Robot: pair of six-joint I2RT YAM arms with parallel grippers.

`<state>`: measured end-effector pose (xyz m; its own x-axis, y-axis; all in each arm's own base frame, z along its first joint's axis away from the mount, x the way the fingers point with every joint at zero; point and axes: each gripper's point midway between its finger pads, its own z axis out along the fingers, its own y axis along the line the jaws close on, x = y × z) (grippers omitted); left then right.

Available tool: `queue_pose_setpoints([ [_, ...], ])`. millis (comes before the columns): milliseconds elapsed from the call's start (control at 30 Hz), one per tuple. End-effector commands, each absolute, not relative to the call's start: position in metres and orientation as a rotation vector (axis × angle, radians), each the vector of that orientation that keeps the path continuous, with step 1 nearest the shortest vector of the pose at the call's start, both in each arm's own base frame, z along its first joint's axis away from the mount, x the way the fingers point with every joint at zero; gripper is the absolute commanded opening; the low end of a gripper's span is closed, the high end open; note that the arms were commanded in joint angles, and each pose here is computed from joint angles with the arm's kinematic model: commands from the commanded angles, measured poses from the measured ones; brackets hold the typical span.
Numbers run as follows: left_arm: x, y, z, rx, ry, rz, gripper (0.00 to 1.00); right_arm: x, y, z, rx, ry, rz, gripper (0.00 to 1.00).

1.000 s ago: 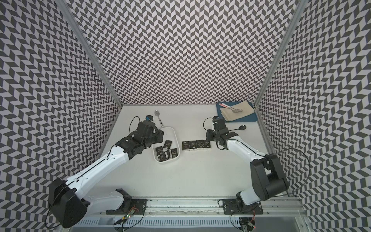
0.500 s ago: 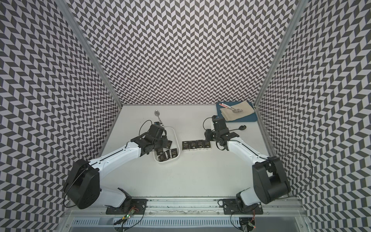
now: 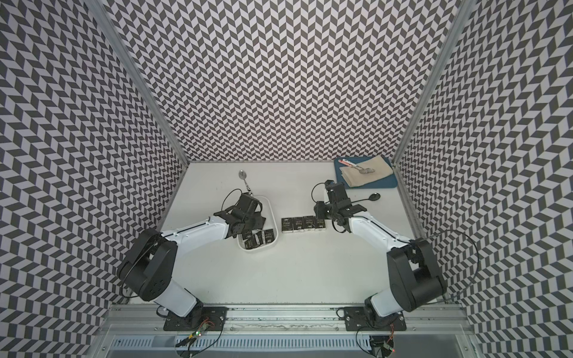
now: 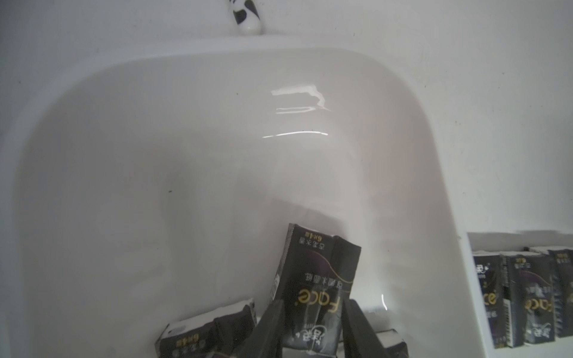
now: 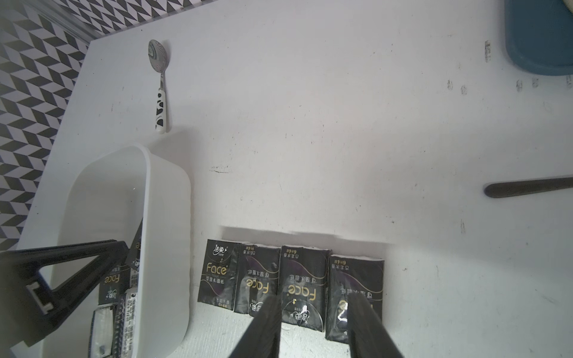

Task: Take the pocket tissues out of the storage box
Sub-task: Pick up the pocket tissues from the storage box.

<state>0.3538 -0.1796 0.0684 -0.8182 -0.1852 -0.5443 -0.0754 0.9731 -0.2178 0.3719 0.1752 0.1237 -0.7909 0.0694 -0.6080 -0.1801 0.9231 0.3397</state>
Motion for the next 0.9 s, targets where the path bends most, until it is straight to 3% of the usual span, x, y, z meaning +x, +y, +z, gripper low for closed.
queue_pose_setpoints([
  [0, 0.360, -0.176, 0.060, -0.218, 2.509, -0.236, 0.36, 0.373, 0.177, 0.128, -0.104, 2.411, 0.502, 0.40],
  [367, 0.372, -0.166, 0.061, -0.235, 2.499, -0.146, 0.36, 0.373, 0.180, 0.132, -0.128, 2.417, 0.486, 0.40],
  [867, 0.358, -0.170, 0.036, -0.213, 2.552, -0.188, 0.35, 0.370, 0.181, 0.135, -0.129, 2.409, 0.490, 0.41],
])
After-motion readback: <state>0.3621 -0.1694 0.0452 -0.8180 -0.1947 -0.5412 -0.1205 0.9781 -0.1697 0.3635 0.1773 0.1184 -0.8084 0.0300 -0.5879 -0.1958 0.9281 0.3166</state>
